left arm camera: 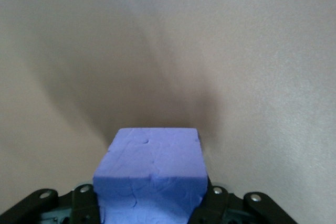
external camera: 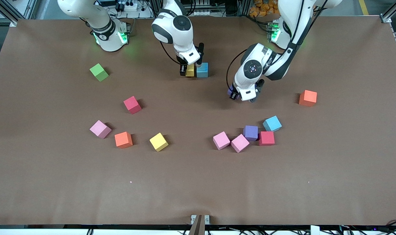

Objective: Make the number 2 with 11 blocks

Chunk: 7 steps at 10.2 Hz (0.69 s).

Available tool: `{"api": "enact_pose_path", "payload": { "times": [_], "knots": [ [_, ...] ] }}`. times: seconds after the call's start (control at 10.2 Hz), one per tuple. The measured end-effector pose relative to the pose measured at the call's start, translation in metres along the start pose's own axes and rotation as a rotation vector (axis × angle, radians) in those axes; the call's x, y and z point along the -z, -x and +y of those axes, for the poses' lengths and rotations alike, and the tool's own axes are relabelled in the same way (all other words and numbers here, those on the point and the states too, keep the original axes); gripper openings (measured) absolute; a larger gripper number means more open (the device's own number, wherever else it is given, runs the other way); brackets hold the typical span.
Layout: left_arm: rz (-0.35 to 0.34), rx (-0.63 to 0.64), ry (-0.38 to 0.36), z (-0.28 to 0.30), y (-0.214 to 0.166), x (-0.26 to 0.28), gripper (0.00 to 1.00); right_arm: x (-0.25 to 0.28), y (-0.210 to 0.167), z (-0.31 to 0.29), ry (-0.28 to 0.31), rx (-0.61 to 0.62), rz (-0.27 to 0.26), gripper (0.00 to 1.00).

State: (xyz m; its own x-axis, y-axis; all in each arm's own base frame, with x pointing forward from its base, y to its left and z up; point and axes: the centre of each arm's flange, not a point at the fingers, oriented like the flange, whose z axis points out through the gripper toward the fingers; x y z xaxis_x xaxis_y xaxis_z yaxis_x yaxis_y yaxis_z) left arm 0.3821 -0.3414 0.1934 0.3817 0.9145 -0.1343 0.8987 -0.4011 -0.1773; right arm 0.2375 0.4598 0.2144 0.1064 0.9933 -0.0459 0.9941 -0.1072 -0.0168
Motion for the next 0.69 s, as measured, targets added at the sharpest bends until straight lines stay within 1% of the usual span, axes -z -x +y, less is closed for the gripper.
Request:
{"api": "enact_pose_path", "payload": {
  "times": [0.1, 0.39, 0.59, 0.69],
  "knots": [
    [-0.003, 0.053, 0.013, -0.001, 0.007, 0.007, 0.61, -0.003, -0.001, -0.002, 0.001, 0.004, 0.001, 0.59],
    [-0.008, 0.147, 0.052, -0.008, 0.017, 0.029, 0.61, -0.01, -0.004, -0.006, 0.003, 0.014, 0.003, 0.59],
    [-0.003, 0.215, 0.065, -0.027, 0.026, 0.032, 0.61, -0.014, -0.006, -0.006, 0.002, 0.016, -0.002, 0.59],
    [-0.009, 0.253, 0.091, -0.038, 0.032, 0.029, 0.6, -0.017, -0.007, -0.006, 0.001, 0.016, -0.004, 0.59]
  ]
}}
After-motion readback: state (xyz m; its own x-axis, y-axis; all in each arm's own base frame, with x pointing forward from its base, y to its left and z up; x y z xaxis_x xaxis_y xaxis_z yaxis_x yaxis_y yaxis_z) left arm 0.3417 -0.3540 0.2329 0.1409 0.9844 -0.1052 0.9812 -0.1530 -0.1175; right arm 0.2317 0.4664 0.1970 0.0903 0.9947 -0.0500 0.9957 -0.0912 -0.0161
